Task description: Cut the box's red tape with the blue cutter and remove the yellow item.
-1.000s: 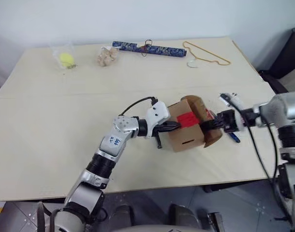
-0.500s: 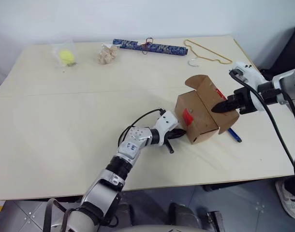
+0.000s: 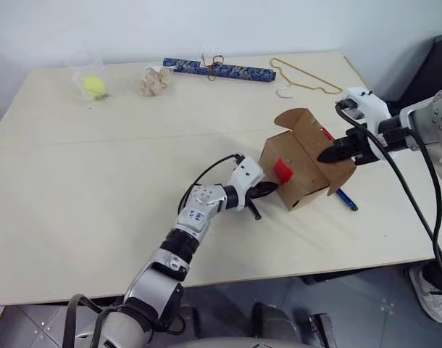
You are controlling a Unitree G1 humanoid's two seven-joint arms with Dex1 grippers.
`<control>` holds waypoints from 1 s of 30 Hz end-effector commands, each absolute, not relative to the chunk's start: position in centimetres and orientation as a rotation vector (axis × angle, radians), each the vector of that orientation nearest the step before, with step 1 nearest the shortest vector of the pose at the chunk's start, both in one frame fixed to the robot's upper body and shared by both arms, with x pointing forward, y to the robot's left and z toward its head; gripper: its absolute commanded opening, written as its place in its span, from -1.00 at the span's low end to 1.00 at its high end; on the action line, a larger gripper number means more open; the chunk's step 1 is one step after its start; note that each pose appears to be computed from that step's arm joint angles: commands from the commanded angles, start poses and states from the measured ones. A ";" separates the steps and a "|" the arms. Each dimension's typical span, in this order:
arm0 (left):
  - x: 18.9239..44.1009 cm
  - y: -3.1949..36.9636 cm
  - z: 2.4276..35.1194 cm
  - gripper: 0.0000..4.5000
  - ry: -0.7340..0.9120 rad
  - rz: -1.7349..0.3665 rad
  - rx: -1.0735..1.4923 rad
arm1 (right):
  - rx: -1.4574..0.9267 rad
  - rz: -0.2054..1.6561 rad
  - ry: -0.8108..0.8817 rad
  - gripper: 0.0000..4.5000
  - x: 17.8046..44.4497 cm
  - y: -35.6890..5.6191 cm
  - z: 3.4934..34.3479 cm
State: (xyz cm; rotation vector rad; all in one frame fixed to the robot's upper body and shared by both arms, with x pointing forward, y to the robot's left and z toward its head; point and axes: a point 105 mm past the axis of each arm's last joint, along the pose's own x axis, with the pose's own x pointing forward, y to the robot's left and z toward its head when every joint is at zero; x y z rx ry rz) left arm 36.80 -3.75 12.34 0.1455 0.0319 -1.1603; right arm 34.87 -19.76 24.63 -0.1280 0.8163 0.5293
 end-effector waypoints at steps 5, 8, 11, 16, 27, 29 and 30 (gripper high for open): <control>35.2 -2.3 15.5 -1.00 -0.040 -1.281 0.151 | -0.126 0.528 0.791 -0.98 35.1 -19.4 25.1; 33.5 -2.3 18.7 -1.00 -0.125 -1.401 0.127 | -0.134 0.522 0.771 -0.98 35.3 -19.1 25.4; 33.0 -3.2 20.9 -1.00 -0.188 -1.441 0.097 | -0.133 0.524 0.763 -0.98 35.4 -18.8 25.5; 33.5 -6.3 22.9 -1.00 -0.236 -1.444 0.086 | -0.131 0.537 0.761 -0.98 35.6 -18.2 25.2; 35.4 -7.8 19.8 -1.00 -0.146 -1.358 0.231 | -0.120 0.558 0.758 -0.98 35.4 -17.6 24.8; 35.9 -7.4 19.4 -1.00 -0.126 -1.322 0.236 | -0.117 0.560 0.760 -0.98 35.3 -17.7 24.7; 36.4 -7.1 19.1 -1.00 -0.116 -1.287 0.245 | -0.116 0.562 0.762 -0.98 35.2 -17.8 24.6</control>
